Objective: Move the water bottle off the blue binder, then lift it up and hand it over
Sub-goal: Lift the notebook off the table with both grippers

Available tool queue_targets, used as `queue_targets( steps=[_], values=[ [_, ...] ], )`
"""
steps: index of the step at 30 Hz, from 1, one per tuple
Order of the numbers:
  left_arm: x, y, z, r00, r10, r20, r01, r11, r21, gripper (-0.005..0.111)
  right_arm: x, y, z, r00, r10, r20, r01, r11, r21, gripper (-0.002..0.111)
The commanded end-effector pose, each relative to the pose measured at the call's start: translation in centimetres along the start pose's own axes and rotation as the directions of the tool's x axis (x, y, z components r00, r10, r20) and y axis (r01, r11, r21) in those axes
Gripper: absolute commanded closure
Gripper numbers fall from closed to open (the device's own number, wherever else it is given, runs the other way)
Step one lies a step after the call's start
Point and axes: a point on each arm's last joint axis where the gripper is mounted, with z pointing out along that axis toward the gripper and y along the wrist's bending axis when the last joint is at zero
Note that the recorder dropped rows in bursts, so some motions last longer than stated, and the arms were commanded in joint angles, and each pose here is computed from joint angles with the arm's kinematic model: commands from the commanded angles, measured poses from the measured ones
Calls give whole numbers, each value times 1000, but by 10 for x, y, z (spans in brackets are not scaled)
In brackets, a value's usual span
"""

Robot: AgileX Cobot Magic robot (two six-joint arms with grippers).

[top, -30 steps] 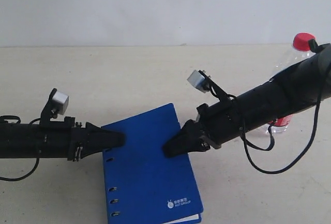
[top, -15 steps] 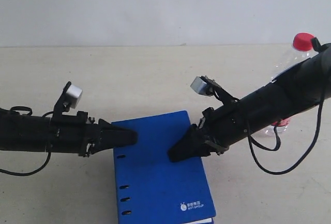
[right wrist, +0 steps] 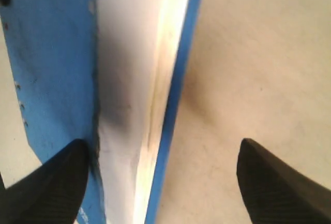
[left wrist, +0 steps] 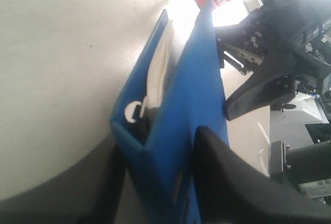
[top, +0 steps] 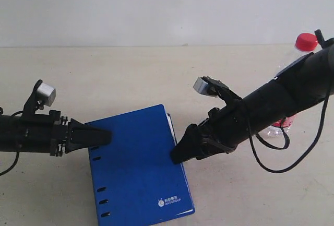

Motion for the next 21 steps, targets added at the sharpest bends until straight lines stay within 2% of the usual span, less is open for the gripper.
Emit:
queue_targets(
  steps=[1, 3, 5, 8, 11, 14, 16, 17, 21],
  values=[
    [-4, -6, -4, 999, 47, 4, -47, 999, 13, 102, 5, -5, 9, 998, 65, -21, -66, 997, -32, 40],
    [-1, -6, -4, 999, 45, -20, -44, 999, 21, 102, 5, -5, 14, 998, 56, -16, -57, 997, -58, 40],
    [-1, -6, -4, 999, 34, -27, -33, 999, 23, 102, 6, -1, 20, 1000, 22, -23, -23, 997, -73, 46],
    [-1, -6, -4, 1000, 4, -27, -3, 1000, 22, 100, 6, 7, 27, 999, -20, -31, 17, 996, -86, 66],
    [-2, -7, -2, 999, -40, -20, 41, 999, 21, 86, 5, 14, 33, 998, -66, -22, 64, 994, -91, 89],
    [-1, -11, 6, 999, -37, -35, 38, 999, 35, 63, 3, 18, 38, 996, -90, 1, 90, 993, -80, 106],
    [1, -17, 14, 998, -25, -61, 28, 998, 54, 48, 2, 18, 39, 997, -81, 13, 81, 994, -73, 108],
    [2, -19, 17, 997, -19, -73, 24, 998, 62, 45, 2, 19, 39, 997, -79, 14, 80, 994, -74, 108],
    [6, -28, 31, 994, 5, -107, 5, 996, 93, 44, 1, 19, 39, 996, -83, 27, 85, 993, -80, 108]
  ],
)
